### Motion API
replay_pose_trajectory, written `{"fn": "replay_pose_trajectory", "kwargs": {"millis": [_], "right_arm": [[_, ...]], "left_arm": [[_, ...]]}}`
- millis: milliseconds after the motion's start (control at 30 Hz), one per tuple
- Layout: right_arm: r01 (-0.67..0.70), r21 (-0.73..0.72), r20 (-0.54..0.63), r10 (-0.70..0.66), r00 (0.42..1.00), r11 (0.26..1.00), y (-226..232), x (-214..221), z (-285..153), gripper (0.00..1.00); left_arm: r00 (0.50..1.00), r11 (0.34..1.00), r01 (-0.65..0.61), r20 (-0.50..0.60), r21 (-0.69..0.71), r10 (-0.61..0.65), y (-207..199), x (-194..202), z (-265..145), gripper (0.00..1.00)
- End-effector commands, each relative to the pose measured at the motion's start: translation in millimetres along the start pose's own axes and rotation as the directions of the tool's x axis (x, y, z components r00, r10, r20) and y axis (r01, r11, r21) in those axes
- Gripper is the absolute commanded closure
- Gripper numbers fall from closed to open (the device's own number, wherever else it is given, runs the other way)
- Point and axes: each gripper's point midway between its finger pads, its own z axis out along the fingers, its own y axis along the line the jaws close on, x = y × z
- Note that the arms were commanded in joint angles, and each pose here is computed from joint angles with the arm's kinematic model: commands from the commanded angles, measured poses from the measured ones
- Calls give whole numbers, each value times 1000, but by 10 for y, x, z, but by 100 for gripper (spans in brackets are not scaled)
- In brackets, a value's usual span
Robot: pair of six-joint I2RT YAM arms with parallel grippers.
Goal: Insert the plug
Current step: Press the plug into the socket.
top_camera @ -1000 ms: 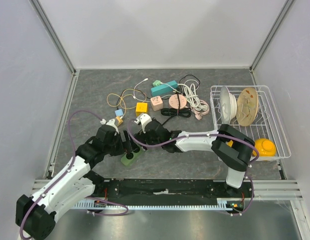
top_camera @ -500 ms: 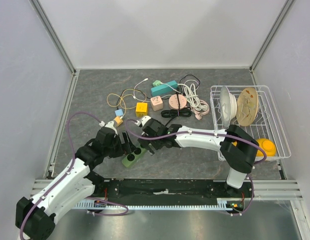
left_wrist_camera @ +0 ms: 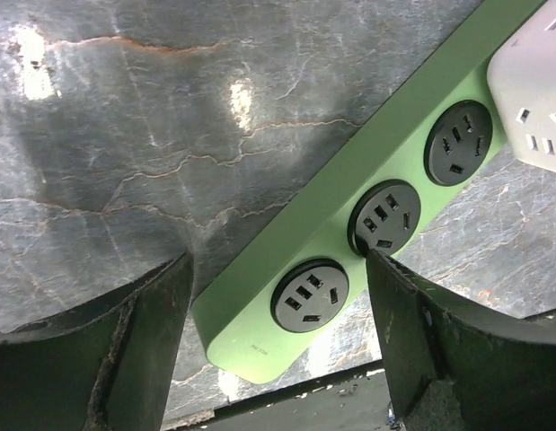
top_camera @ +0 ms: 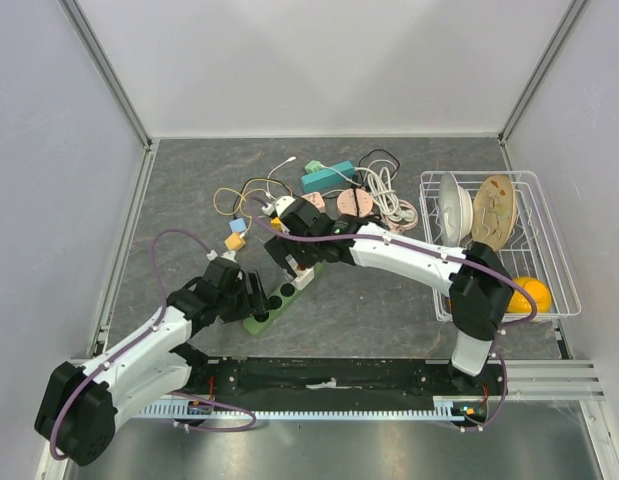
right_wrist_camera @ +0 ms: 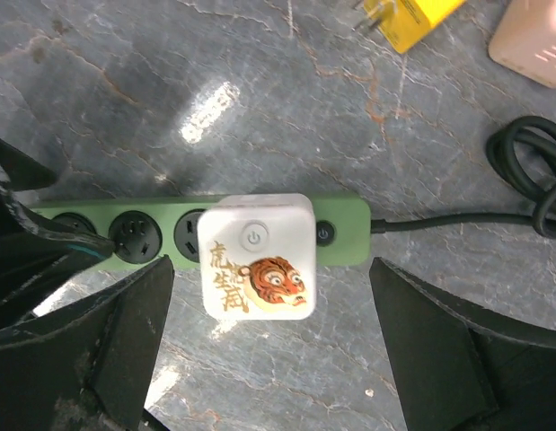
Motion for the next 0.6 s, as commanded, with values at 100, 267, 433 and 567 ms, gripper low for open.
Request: {"fn": "replay_pose_trajectory", "kwargs": {"millis": [100,267,433,567], "right_arm": [[44,-24,-92,-46,995,999,76,111,159,2],[55,2,-128,-55,990,998,29,200,255,2],[70,3,-146,-68,987,998,15,264,287,14],[74,-7,-158,-74,985,997,22,320,291,30]], "left_arm": [[1000,999,26,-4,41,-26,-103,-9,81,24],[999,999,22,-28,45,-21,-101,43,96,26],[999,998,25,-29,50,-23,-109,48,89,31],[999,998,25,-37,56,-23,-129,49,95,33]]}}
